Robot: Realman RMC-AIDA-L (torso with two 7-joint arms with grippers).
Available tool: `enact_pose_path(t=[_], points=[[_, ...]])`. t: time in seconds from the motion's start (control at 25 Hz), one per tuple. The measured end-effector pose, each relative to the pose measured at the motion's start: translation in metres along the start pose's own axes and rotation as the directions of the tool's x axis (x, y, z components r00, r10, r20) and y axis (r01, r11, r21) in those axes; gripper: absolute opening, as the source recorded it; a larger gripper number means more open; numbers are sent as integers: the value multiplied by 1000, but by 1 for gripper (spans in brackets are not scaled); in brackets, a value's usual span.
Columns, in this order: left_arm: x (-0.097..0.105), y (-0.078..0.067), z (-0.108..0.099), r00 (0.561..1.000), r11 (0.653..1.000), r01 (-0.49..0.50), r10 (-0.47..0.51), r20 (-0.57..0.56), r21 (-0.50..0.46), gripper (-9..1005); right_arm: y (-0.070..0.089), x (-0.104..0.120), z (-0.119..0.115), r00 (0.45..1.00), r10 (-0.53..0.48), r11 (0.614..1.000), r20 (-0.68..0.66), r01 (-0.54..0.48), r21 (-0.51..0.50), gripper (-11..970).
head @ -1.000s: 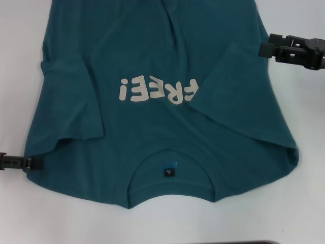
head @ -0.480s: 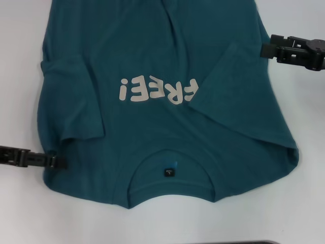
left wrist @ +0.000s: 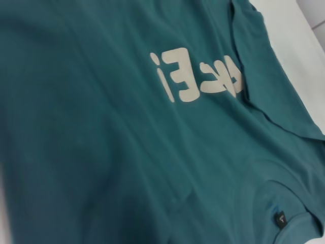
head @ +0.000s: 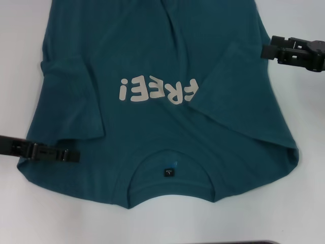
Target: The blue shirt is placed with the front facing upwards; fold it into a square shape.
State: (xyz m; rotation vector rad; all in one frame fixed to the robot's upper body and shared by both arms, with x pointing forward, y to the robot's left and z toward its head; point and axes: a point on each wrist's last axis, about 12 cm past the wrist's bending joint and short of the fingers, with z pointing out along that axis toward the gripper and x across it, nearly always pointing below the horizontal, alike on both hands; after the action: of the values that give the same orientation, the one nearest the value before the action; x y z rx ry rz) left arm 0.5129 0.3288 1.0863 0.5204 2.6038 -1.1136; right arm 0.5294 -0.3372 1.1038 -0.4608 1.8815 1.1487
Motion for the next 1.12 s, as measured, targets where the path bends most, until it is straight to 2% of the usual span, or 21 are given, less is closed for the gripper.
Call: enact_pose_path(t=[0.56, 0.8, 1.12], points=[[28, 20, -39, 992, 988, 106, -97, 79, -116, 875, 0, -3, 3, 1000, -7, 1000, 0, 7, -3, 944], [35, 26, -41, 989, 980, 136, -125, 83, -148, 875, -1, -3, 3, 1000, -7, 1000, 1, 7, 1, 944], [34, 27, -35, 990, 977, 138, -130, 60, -164, 874, -1, -3, 3, 1000, -7, 1000, 1, 7, 2, 945]])
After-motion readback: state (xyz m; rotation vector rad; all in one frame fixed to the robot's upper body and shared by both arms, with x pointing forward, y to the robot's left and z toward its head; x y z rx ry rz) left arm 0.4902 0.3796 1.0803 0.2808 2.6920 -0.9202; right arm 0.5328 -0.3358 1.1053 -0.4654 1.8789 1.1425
